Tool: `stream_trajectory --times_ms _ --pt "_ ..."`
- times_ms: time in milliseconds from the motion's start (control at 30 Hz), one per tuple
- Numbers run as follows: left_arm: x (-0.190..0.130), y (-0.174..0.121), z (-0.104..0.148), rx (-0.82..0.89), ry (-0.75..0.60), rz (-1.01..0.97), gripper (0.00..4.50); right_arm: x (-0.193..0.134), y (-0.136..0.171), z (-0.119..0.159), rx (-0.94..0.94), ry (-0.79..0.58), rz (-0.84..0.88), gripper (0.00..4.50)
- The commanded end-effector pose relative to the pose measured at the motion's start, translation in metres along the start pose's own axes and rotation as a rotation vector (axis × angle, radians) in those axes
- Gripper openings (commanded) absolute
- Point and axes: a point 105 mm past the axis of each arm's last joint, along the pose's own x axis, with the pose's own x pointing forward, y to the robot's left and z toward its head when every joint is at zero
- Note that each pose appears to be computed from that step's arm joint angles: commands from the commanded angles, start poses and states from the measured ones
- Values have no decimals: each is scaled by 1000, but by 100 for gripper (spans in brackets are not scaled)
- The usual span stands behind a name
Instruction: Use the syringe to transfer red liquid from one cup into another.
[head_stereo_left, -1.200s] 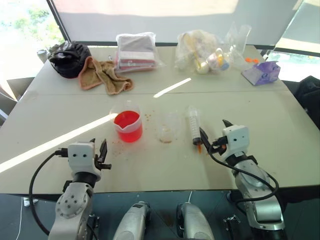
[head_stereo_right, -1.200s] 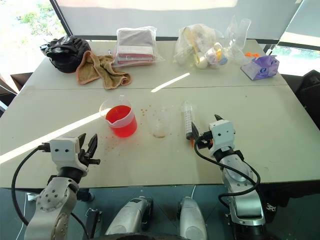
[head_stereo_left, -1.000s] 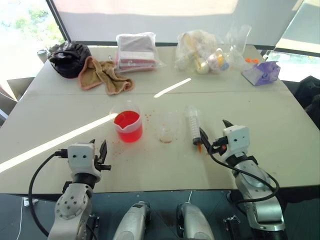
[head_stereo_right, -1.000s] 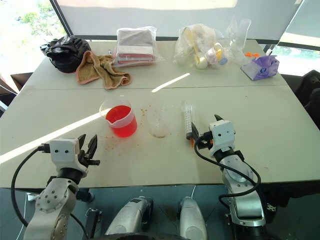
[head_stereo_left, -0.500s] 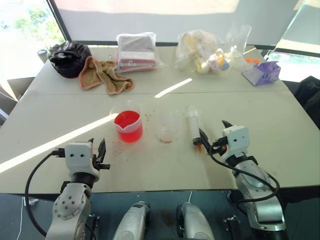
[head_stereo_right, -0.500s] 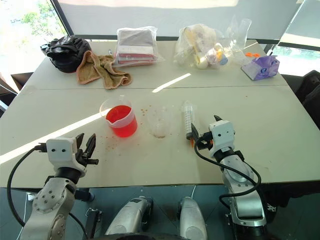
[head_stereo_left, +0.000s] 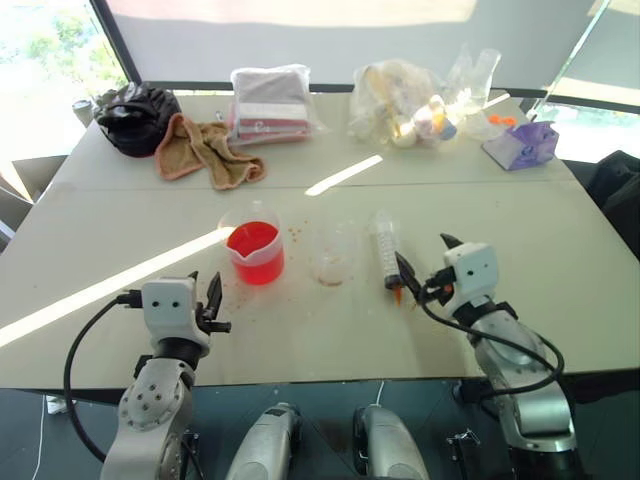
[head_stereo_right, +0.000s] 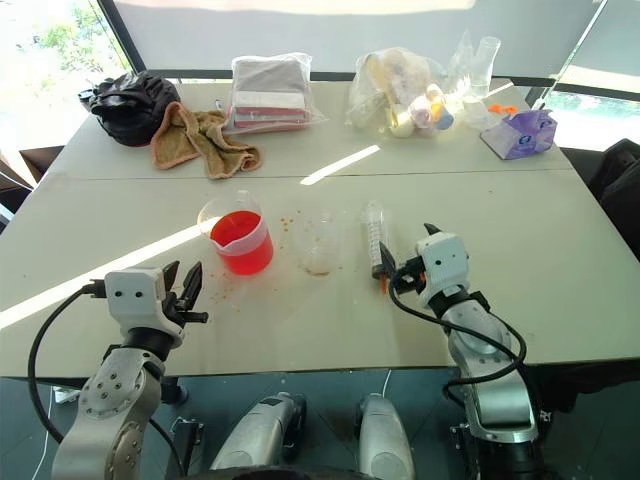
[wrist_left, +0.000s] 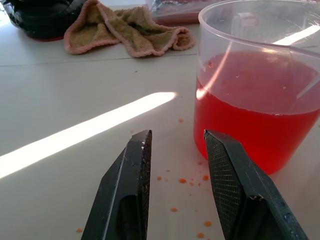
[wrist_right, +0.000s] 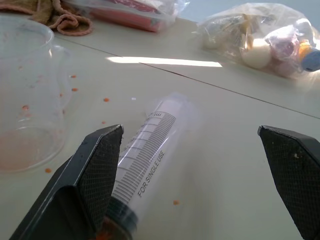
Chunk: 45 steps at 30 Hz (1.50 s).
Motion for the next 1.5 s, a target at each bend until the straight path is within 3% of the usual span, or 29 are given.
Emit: stream_trajectory --times_ms 33,200,367,667,833,1033,1233,1500 --pt "1 -4 9 6 -40 -13 173 12 -19 31 9 -42 -26 444" --pt "8 -8 9 3 -51 -35 173 53 -39 57 172 160 -56 444" --pt "10 -9 8 2 -60 -40 173 72 -31 79 273 419 17 444" --pt "4 -5 8 15 -82 -46 173 86 -16 76 287 867 292 444" --pt "-6 -17 23 -11 -116 -243 173 80 -4 78 264 965 367 444" --pt "-27 -8 90 38 -146 -692 173 71 8 54 220 1087 388 444" --pt "-29 -9 124 218 -55 -900 173 70 11 36 207 1157 348 444" --pt "-39 -11 134 331 103 -1182 173 77 21 27 206 1195 302 444"
